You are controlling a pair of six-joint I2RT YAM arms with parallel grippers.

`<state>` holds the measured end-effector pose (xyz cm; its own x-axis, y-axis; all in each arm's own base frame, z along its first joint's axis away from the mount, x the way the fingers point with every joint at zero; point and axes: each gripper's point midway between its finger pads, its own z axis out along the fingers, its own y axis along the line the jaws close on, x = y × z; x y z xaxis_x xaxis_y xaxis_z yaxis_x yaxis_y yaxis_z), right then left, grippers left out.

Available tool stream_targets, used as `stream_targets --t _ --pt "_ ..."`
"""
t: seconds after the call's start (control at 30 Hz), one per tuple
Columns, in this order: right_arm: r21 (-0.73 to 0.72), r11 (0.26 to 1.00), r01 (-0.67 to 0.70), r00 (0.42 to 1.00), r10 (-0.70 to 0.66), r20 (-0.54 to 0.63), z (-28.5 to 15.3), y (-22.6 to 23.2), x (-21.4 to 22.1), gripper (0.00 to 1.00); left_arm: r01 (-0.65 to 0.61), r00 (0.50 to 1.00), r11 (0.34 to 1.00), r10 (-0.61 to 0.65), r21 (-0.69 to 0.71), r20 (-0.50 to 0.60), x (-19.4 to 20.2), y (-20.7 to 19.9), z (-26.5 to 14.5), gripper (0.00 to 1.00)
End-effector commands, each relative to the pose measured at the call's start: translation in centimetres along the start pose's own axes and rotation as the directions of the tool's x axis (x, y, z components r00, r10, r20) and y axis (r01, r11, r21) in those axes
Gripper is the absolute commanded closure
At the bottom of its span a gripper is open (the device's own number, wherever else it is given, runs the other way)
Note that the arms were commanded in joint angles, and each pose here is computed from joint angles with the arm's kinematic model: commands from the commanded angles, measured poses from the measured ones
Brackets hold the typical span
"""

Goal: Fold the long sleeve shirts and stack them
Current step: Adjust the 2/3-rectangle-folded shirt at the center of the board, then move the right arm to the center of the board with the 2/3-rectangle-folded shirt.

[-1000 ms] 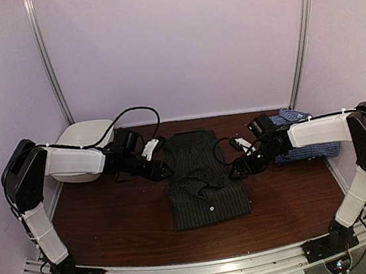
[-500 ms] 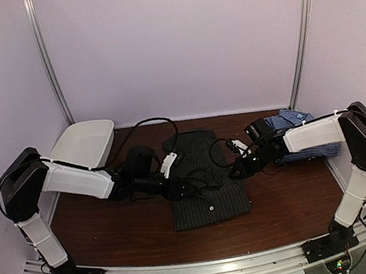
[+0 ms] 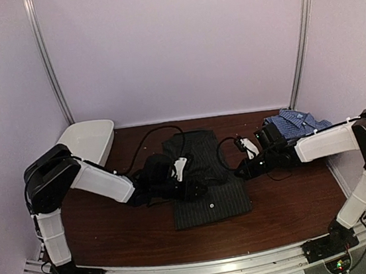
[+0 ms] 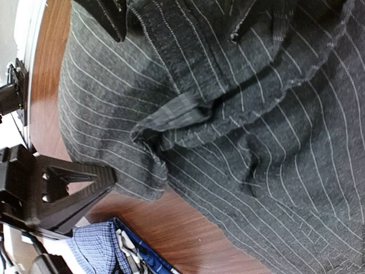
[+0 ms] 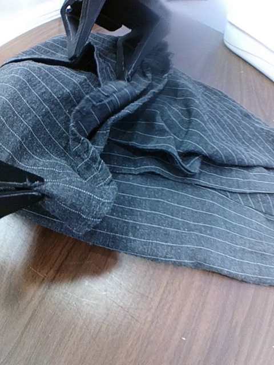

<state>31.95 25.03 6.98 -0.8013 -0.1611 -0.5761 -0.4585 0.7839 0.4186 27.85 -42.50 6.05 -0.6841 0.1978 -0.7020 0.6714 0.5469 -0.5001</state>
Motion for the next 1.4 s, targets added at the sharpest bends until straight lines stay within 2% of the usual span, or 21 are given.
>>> stream_targets --t 0.0,0.33,0.47,0.6,0.7,0.8,0.87,0.97,1.17,1.37 --pt "0.039 0.999 0.017 0.995 -0.021 0.101 -0.1 -0.7 -1.3 0.94 0.009 0.997 1.0 -0.008 -0.007 0.075 -1.9 0.3 1.4 0.4" --pt "0.083 0.996 0.045 0.996 -0.05 0.07 2.9 -2.4 -1.6 0.73 0.104 0.988 0.985 -0.086 -0.14 0.132 -0.6 3.4 0.0 0.4" --pt "0.089 0.995 0.035 0.996 -0.041 0.075 3.0 -2.5 -1.7 0.63 0.099 0.987 0.986 -0.08 -0.137 0.143 -0.5 3.2 -0.7 0.37" --pt "0.104 0.993 0.052 0.994 -0.061 0.09 1.5 -2.2 -2.1 0.51 0.045 0.985 0.992 -0.024 -0.12 0.171 -2.0 2.1 -1.7 0.33" --pt "0.143 0.987 0.07 0.988 -0.089 0.13 -1.0 -2.0 -2.7 0.34 0.002 0.979 0.992 0.023 -0.123 0.204 -3.4 1.2 -3.2 0.27" --pt "0.156 0.984 0.086 0.981 -0.111 0.157 -3.1 -1.4 -2.8 0.19 -0.01 0.971 0.988 0.046 -0.155 0.234 -4.2 1.0 -5.3 0.16" --pt "0.151 0.984 0.099 0.98 -0.122 0.154 -4.1 -0.8 -2.2 0.13 -0.004 0.965 0.985 0.049 -0.172 0.259 -4.6 0.8 -6.9 0.03" --pt "0.142 0.981 0.132 0.977 -0.153 0.148 -5.3 0.4 -1.0 0.1 0.036 0.951 0.973 0.037 -0.226 0.308 -5.0 1.3 -9.5 0.02" --pt "0.065 0.975 0.212 0.964 -0.219 0.149 -5.6 5.5 1.6 0.13 0.105 0.93 0.94 0.023 -0.324 0.368 -5.8 2.1 -14.2 0.02" --pt "0.01 0.973 0.23 0.971 -0.23 0.061 -2.8 7.5 5.5 0.17 0.084 0.942 0.926 0.047 -0.369 0.333 -5.8 2.1 -16.8 0.02"
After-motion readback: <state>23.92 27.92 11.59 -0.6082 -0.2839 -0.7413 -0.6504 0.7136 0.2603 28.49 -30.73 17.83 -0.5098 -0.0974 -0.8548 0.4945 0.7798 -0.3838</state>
